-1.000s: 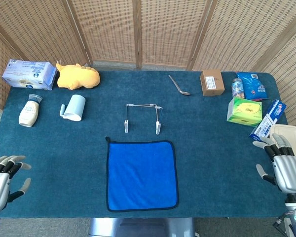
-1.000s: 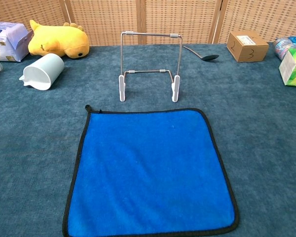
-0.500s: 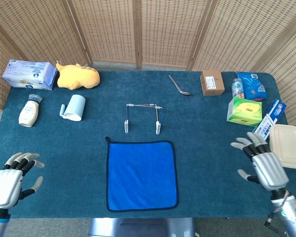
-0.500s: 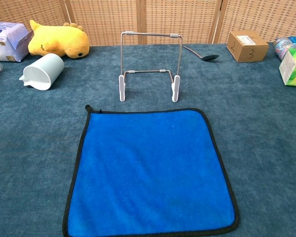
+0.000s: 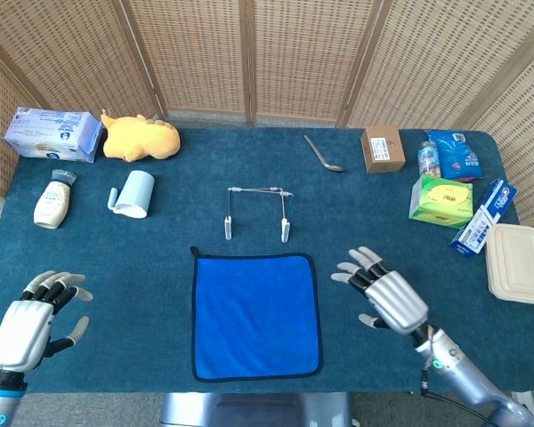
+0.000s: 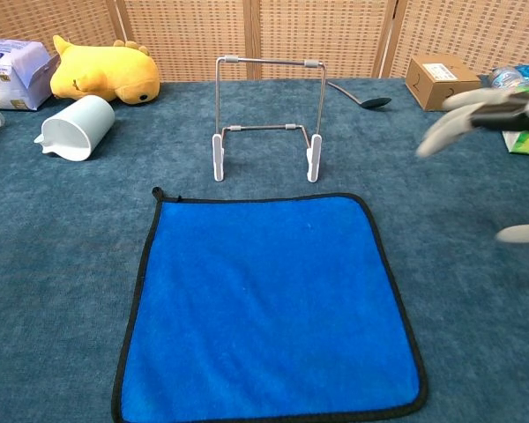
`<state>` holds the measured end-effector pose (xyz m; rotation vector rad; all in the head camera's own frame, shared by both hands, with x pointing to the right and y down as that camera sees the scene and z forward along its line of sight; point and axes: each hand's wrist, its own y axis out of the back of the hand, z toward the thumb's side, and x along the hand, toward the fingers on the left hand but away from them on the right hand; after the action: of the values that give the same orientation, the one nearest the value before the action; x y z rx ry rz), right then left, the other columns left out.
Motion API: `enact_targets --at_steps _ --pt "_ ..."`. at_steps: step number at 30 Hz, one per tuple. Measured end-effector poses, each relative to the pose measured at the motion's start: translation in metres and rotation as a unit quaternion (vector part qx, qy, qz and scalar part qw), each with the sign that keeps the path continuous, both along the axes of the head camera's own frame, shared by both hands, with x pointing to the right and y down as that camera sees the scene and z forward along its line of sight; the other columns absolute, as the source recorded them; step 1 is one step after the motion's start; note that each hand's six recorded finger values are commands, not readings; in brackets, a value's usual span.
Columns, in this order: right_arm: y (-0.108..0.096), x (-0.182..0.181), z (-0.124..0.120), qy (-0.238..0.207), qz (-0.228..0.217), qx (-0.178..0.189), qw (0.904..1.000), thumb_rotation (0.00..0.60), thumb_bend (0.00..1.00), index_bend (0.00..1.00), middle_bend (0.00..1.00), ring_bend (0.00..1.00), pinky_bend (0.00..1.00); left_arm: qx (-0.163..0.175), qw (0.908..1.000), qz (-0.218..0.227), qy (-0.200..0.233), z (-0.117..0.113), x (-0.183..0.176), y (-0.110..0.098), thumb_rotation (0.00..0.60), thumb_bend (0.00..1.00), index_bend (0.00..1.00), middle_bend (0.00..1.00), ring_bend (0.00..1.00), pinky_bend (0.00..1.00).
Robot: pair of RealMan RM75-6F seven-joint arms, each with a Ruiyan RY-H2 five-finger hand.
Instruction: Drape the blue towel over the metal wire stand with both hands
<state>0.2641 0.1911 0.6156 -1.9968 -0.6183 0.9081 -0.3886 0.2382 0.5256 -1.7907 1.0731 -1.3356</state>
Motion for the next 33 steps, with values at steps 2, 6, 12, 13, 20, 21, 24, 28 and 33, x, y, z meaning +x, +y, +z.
enact_targets --at_steps 2,6,12,13,20,21,24,28,33 --pt "-0.001 -0.011 0.007 -0.001 -0.021 0.002 0.9998 0.600 0.08 0.23 0.19 0.03 0.00 0.000 1.0000 0.000 0.000 -0.001 0.000 0.000 0.600 0.45 0.42 0.29 0.23 0.16" --pt "-0.003 -0.028 0.017 -0.006 -0.049 0.004 0.9988 0.600 0.08 0.23 0.19 0.02 0.00 -0.003 1.0000 -0.001 0.001 0.000 0.000 0.000 0.600 0.45 0.42 0.29 0.23 0.16" --pt "-0.005 -0.041 0.031 -0.007 -0.073 0.005 0.9973 0.600 0.00 0.23 0.19 0.00 0.00 -0.005 1.0000 -0.003 -0.002 0.000 -0.002 0.001 0.600 0.45 0.42 0.28 0.23 0.16" --pt "-0.005 -0.043 0.033 -0.007 -0.077 0.006 0.9970 0.600 0.00 0.23 0.19 0.00 0.00 -0.006 1.0000 -0.003 -0.002 0.000 -0.003 0.001 0.600 0.45 0.42 0.28 0.23 0.16" --pt "-0.005 -0.058 0.049 -0.015 -0.095 0.008 0.9953 0.600 0.00 0.23 0.19 0.00 0.00 -0.009 1.0000 -0.002 -0.002 0.001 -0.002 0.002 0.600 0.45 0.42 0.28 0.23 0.16" --pt "-0.005 -0.059 0.051 -0.016 -0.098 0.009 0.9950 0.600 0.00 0.23 0.19 0.00 0.00 -0.008 1.0000 -0.002 -0.002 0.001 -0.002 0.002 0.600 0.45 0.42 0.28 0.23 0.16" --pt "-0.004 -0.064 0.057 -0.017 -0.107 0.012 0.9940 0.600 0.00 0.23 0.19 0.00 0.00 -0.008 1.0000 -0.003 -0.003 0.000 -0.003 0.001 0.600 0.45 0.42 0.28 0.23 0.16" --pt "-0.002 -0.069 0.064 -0.015 -0.119 0.015 0.9927 0.600 0.00 0.23 0.19 0.00 0.00 -0.009 0.9999 -0.004 -0.004 0.000 -0.003 0.002 0.600 0.45 0.42 0.28 0.23 0.16" --pt "-0.002 -0.071 0.073 -0.011 -0.129 0.016 0.9914 0.600 0.00 0.23 0.19 0.00 0.00 -0.010 0.9999 -0.005 -0.003 0.001 -0.003 0.003 0.600 0.45 0.42 0.28 0.23 0.16"
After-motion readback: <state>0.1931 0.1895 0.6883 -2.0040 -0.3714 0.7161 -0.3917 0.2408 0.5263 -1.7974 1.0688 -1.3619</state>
